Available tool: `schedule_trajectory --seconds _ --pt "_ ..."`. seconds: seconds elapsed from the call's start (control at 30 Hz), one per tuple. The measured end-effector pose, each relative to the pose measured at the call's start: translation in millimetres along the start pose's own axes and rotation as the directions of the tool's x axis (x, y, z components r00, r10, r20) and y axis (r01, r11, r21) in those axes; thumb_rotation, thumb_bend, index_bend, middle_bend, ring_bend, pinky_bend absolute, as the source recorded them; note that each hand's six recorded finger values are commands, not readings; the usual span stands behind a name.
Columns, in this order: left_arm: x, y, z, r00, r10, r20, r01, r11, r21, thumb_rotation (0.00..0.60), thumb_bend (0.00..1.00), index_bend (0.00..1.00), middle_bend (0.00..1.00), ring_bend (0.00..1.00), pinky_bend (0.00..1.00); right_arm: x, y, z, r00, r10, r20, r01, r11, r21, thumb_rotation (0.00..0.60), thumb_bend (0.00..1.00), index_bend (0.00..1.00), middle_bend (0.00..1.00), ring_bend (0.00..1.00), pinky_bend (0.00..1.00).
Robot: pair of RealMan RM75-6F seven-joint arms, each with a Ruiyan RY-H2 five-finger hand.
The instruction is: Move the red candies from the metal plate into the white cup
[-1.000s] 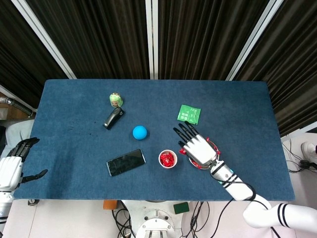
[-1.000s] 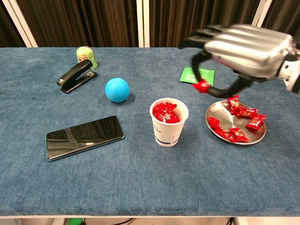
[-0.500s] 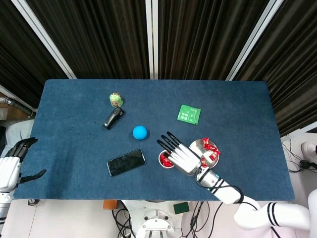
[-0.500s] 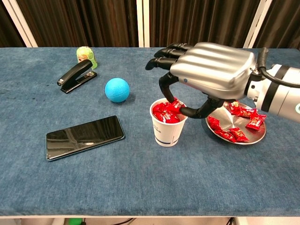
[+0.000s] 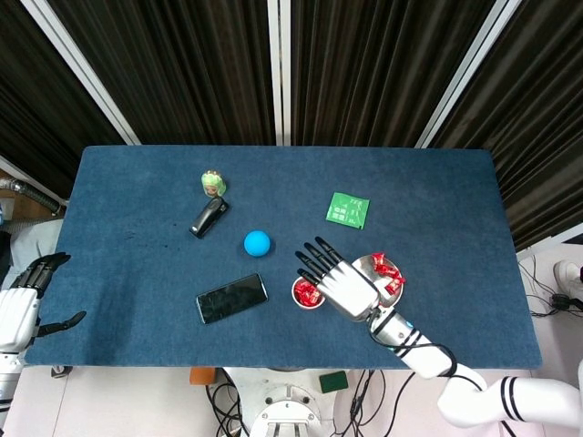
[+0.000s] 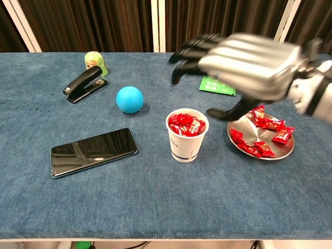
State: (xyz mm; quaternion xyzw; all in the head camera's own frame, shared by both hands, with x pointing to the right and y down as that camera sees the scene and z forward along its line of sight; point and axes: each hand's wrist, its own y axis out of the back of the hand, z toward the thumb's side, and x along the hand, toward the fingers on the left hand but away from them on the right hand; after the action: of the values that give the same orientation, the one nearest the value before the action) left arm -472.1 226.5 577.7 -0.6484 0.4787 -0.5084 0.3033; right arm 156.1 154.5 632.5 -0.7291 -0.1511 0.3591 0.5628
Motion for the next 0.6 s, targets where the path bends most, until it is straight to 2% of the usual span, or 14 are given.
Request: schedule_trajectory --seconds 0.1,0.2,0.23,0.33,0.43,0.47,0.53,0.57,0.6 --pt "0 2 2 1.0 0.004 0.005 -0.004 1.0 0.004 0.6 0.04 0.16 0.13 0.11 0.23 19 6 -26 0.996 -0.03 0.084 0.031 0.999 -0.014 0.6 0.32 0.13 0.04 0.0 0.0" --pt "-1 3 5 1.0 0.006 0.01 -0.006 1.0 0.007 0.6 0.04 0.16 0.13 0.11 0.23 45 10 -58 0.979 -0.056 0.193 0.065 0.997 -0.038 0.6 0.33 0.06 0.01 0.0 0.0" --pt "-1 3 6 1.0 0.007 0.013 -0.007 1.0 0.009 0.6 0.04 0.16 0.13 0.11 0.23 54 11 -69 0.971 -0.063 0.229 0.076 0.996 -0.047 0.6 0.33 0.04 0.0 0.0 0.0" --pt "-1 4 9 1.0 0.01 0.019 -0.01 1.0 0.014 0.6 0.04 0.16 0.13 0.11 0.23 93 9 -106 0.93 -0.077 0.359 0.11 0.991 -0.072 0.6 0.34 0.0 0.0 0.0 0.0" --pt "-2 5 12 1.0 0.016 0.021 -0.016 0.999 0.028 0.6 0.04 0.16 0.13 0.11 0.23 142 0 -141 0.863 -0.06 0.501 0.118 0.989 -0.085 0.6 0.34 0.0 0.0 0.0 0.0" --pt "-2 6 12 1.0 0.019 0.02 -0.019 0.999 0.038 0.6 0.04 0.16 0.13 0.11 0.23 160 -6 -152 0.833 -0.039 0.552 0.106 0.99 -0.09 0.6 0.34 0.0 0.0 0.0 0.0" --pt "-2 7 12 1.0 0.025 0.017 -0.026 0.998 0.065 0.6 0.04 0.16 0.13 0.11 0.23 187 -15 -166 0.785 0.001 0.619 0.078 0.992 -0.099 0.6 0.34 0.0 0.0 0.0 0.0" --pt "-3 7 13 1.0 0.027 0.015 -0.028 0.997 0.074 0.6 0.04 0.16 0.13 0.11 0.23 205 -22 -174 0.749 0.03 0.662 0.058 0.992 -0.112 0.6 0.34 0.0 0.0 0.0 0.0" --pt "-3 7 13 1.0 0.027 0.014 -0.028 0.997 0.078 0.6 0.04 0.16 0.13 0.11 0.23 218 -27 -179 0.723 0.051 0.689 0.048 0.991 -0.124 0.6 0.34 0.0 0.0 0.0 0.0"
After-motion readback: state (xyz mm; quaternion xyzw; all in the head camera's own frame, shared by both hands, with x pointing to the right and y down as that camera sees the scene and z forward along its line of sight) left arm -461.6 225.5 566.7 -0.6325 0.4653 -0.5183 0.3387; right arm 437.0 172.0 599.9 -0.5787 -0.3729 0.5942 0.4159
